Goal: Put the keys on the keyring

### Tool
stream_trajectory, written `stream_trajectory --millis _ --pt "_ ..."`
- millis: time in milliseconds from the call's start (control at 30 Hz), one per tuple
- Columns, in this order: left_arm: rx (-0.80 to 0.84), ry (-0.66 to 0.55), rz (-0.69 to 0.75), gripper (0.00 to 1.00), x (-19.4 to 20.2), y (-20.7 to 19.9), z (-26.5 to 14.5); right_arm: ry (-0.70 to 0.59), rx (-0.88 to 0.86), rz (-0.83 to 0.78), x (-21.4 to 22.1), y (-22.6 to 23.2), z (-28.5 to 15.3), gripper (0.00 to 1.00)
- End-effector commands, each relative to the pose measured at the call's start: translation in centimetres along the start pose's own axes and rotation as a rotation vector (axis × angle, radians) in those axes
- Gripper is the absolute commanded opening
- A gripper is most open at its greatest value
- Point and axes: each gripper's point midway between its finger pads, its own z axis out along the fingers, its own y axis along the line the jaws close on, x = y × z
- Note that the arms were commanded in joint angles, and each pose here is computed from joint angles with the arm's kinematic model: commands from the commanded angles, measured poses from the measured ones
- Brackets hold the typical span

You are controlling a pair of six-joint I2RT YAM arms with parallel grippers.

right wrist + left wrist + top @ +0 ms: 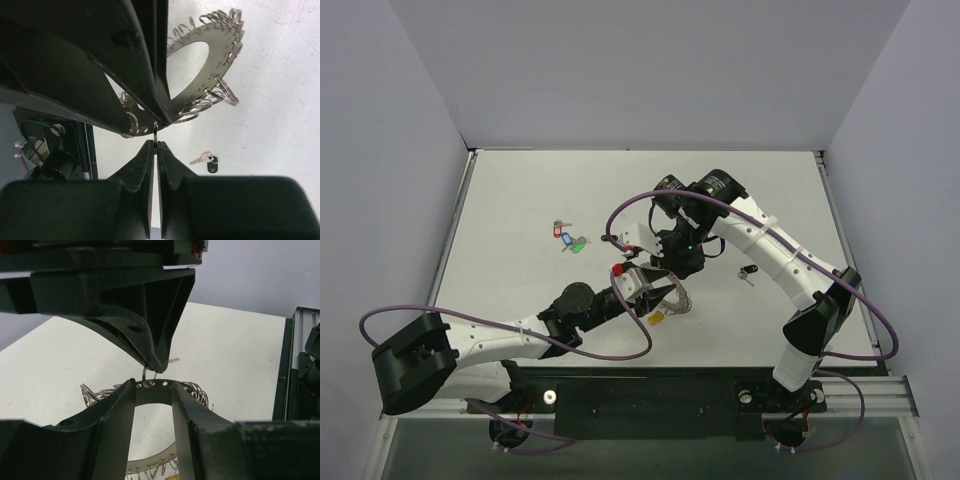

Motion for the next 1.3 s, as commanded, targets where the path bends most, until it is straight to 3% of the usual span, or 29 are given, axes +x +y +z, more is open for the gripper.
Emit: stream_trajectory --millis 0,133,333,533,633,667,733,967,1100,1267 --pt "-0.005 -0.127 0.024 0.44 -4.4 0.6 1.5 0.123 -0.197 0.048 3.1 5.6 -2.0 0.00" --pt "-0.001 -0.115 0.024 0.42 -4.2 0.7 1.7 0.113 -0.202 0.047 3.0 5.7 -2.1 0.00" --pt "0.018 -0.096 0.029 0.32 -3.6 0.5 2.1 0.098 -0.203 0.050 3.0 5.8 -2.3 0.00" --pt "0.024 -0.073 0.034 0.30 -3.1 0.5 2.2 0.089 -0.207 0.055 3.0 5.8 -2.3 0.00" --pt "0.030 -0.071 0.036 0.19 -3.2 0.5 2.2 0.087 -0.204 0.055 3.0 5.7 -2.3 0.00" --pt "0.033 -0.062 0.035 0.10 -3.0 0.5 2.2 0.088 -0.206 0.054 2.9 5.7 -2.3 0.00" --pt "0.040 -0.051 0.035 0.00 -3.0 0.4 2.3 0.086 -0.203 0.055 3.0 5.7 -2.4 0.00" --pt "0.068 -0.041 -0.014 0.00 -3.0 0.6 1.8 0.048 -0.198 0.072 2.9 5.8 -2.9 0.01" --pt "0.070 -0.090 -0.055 0.00 -4.1 0.6 1.3 -0.017 -0.198 0.089 2.8 5.8 -3.6 0.15" --pt "0.077 -0.166 -0.090 0.00 -5.5 0.5 0.6 -0.185 -0.169 0.131 2.9 5.0 -5.3 0.24"
